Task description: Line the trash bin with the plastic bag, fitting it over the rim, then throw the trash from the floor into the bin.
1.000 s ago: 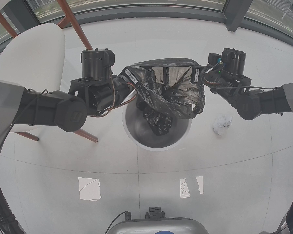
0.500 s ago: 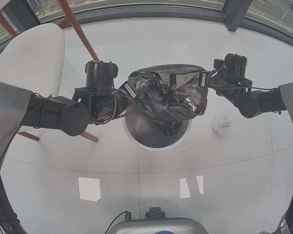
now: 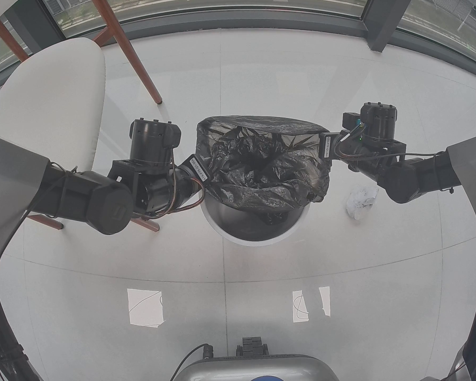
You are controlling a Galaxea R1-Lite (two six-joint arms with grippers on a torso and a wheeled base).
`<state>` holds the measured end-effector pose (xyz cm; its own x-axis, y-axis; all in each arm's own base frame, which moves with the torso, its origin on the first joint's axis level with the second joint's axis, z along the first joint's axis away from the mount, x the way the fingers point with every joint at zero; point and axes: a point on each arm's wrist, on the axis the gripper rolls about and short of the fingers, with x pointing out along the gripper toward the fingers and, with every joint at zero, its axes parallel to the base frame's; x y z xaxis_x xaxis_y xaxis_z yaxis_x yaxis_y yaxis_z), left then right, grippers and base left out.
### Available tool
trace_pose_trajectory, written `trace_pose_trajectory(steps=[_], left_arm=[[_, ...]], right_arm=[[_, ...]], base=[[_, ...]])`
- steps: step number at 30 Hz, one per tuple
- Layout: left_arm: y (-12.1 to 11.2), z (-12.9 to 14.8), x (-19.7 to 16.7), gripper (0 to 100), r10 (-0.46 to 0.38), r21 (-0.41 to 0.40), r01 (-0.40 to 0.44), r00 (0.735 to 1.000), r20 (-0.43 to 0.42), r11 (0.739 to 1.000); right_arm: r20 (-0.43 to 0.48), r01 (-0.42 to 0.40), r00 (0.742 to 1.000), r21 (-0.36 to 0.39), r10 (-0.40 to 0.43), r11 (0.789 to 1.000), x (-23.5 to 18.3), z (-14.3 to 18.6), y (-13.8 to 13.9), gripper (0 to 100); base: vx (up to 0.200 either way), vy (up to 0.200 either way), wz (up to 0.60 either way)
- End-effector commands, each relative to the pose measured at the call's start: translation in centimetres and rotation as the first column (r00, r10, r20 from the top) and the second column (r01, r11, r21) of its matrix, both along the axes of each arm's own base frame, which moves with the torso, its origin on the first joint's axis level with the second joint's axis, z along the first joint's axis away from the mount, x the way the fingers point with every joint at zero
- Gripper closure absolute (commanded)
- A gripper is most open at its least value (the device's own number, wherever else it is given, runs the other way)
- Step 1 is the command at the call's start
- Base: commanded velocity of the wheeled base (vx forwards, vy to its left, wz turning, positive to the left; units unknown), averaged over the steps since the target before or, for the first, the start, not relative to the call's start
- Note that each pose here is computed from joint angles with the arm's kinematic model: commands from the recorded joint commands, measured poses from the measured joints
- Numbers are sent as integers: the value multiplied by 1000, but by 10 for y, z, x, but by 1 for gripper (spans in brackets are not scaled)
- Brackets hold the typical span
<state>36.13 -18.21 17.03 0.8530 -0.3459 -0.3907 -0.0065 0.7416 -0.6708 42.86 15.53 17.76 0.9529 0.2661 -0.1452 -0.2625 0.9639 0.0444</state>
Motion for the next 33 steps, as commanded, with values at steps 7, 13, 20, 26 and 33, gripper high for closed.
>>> trace_pose_trajectory(steps=[7,13,20,26,33], left_arm=[[22,17,-12,100,13,31,-15,999,49,999],[17,50,1,100,26,-34,-21,987,158,999],[10,37,9,100,21,-17,-19,991,130,1000],[15,19,7,100,28,22,-30,996,82,999],[26,14,17,100,64,27,-66,995,74,997]], right_arm=[[-49,-48,998,64,51,997,-5,-8,-3,100],[6,-58,998,123,58,991,1,15,-2,100],[-21,24,1000,134,-21,991,20,16,-24,100],[-46,40,998,130,-34,991,23,7,-28,100],[-68,40,997,123,-31,992,32,-8,-25,100]], base=[[0,0,0],[0,0,0],[0,0,0],[0,0,0],[0,0,0]])
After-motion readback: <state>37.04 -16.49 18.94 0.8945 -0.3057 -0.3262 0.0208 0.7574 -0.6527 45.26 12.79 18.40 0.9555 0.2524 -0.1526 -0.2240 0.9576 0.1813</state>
